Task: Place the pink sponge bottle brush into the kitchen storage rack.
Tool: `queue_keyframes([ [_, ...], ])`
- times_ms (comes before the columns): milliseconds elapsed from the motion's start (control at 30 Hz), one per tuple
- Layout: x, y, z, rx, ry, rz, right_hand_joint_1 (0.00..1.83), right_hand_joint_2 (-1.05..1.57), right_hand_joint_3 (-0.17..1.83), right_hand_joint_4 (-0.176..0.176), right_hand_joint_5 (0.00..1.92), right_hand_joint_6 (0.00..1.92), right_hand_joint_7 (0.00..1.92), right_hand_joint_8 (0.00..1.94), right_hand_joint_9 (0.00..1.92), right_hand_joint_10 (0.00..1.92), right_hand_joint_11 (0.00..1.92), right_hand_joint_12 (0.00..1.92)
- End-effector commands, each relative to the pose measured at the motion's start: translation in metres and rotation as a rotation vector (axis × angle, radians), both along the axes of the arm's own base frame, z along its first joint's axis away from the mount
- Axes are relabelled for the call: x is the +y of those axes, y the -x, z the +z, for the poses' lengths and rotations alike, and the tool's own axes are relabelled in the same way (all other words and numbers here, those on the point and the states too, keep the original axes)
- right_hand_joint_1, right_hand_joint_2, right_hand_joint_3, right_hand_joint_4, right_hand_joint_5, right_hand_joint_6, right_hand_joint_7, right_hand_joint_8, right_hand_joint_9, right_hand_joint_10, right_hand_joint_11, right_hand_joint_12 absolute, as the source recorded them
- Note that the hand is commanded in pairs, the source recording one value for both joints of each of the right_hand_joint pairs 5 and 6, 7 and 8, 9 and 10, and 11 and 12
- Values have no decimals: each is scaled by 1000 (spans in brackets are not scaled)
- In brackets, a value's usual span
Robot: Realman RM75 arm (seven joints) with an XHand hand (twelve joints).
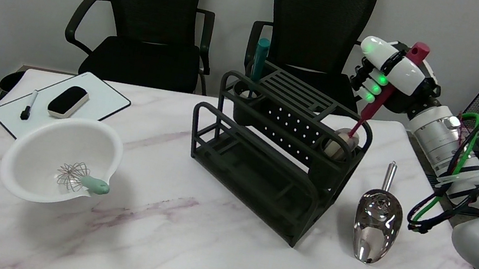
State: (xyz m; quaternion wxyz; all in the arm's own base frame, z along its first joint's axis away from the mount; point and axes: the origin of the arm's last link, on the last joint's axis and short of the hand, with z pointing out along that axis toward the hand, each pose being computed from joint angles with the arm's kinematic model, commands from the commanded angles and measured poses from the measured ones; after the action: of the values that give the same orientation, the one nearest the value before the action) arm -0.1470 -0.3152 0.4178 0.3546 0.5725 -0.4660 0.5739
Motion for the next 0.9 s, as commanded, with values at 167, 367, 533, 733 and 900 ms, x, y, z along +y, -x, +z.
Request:
queue_keyframes([
  [167,-3,20,-4,-34,11,-31,1003,1571,464,0,1920,1920,1920,1920,1920,1920,1920,1920],
  [367,-3,24,-5,-35,11,-36,973,1571,424,0,1920,1920,1920,1920,1920,1920,1894,1894],
  [533,-3,22,-5,-34,9,-26,886,1571,438,0,1756,1756,1920,1920,1920,1920,1802,1802],
  [733,-2,22,-6,-33,6,-16,840,1571,703,0,1355,1355,1910,1910,1920,1920,1689,1689],
  [900,-1,20,-5,-33,5,0,878,1287,892,0,1132,1132,1651,1651,1683,1683,1278,1278],
])
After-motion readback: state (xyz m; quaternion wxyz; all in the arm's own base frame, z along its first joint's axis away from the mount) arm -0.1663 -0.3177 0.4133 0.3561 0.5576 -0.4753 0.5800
